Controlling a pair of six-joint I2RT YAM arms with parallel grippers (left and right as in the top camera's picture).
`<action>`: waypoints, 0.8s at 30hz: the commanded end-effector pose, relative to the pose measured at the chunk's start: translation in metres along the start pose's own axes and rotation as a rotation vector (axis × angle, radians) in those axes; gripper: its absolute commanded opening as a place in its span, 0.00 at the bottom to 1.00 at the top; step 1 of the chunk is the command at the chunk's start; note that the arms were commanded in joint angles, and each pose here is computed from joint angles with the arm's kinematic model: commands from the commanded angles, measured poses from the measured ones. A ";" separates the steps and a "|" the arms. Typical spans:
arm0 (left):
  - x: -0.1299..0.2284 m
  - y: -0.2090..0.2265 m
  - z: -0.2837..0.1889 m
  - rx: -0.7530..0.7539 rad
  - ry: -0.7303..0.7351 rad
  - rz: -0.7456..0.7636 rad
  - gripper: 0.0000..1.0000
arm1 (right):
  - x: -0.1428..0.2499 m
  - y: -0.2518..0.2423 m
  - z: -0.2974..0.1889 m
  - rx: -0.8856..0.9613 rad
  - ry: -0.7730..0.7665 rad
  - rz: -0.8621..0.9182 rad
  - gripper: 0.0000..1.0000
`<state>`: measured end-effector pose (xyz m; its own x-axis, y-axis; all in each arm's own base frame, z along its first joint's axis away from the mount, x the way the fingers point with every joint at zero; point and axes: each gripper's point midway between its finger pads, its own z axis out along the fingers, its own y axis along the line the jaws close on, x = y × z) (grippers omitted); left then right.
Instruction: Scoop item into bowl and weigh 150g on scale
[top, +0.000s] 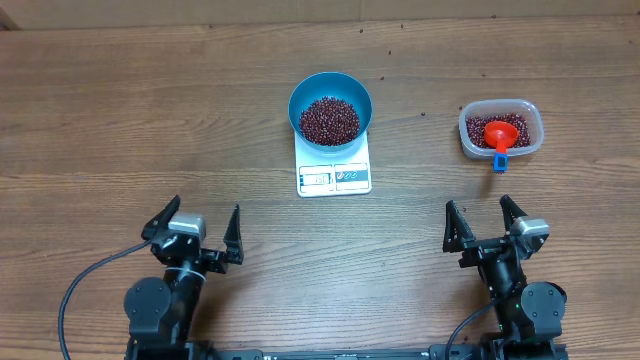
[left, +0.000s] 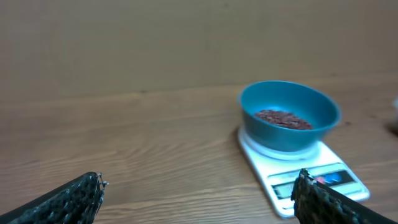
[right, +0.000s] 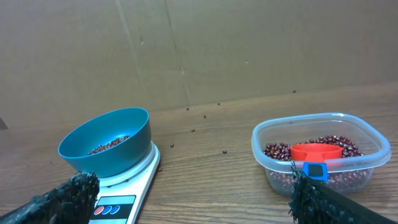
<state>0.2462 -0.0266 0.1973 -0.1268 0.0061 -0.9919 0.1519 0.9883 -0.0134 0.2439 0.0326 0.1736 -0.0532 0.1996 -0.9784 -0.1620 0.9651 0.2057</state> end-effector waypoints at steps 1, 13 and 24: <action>0.004 0.024 -0.002 -0.136 -0.029 -0.004 1.00 | 0.002 -0.001 0.000 0.003 -0.004 0.005 1.00; 0.040 0.034 0.000 -0.199 -0.057 -0.013 1.00 | 0.002 -0.001 0.000 0.003 -0.004 0.005 1.00; 0.041 0.030 0.001 -0.179 -0.054 -0.013 1.00 | 0.002 -0.001 0.000 0.003 -0.004 0.005 1.00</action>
<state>0.2464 0.0038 0.1554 -0.0848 -0.0004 -0.9964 -0.0248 0.9997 0.0017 0.2440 0.0326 0.1736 -0.0532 0.1996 -0.9784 -0.1616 0.9652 0.2057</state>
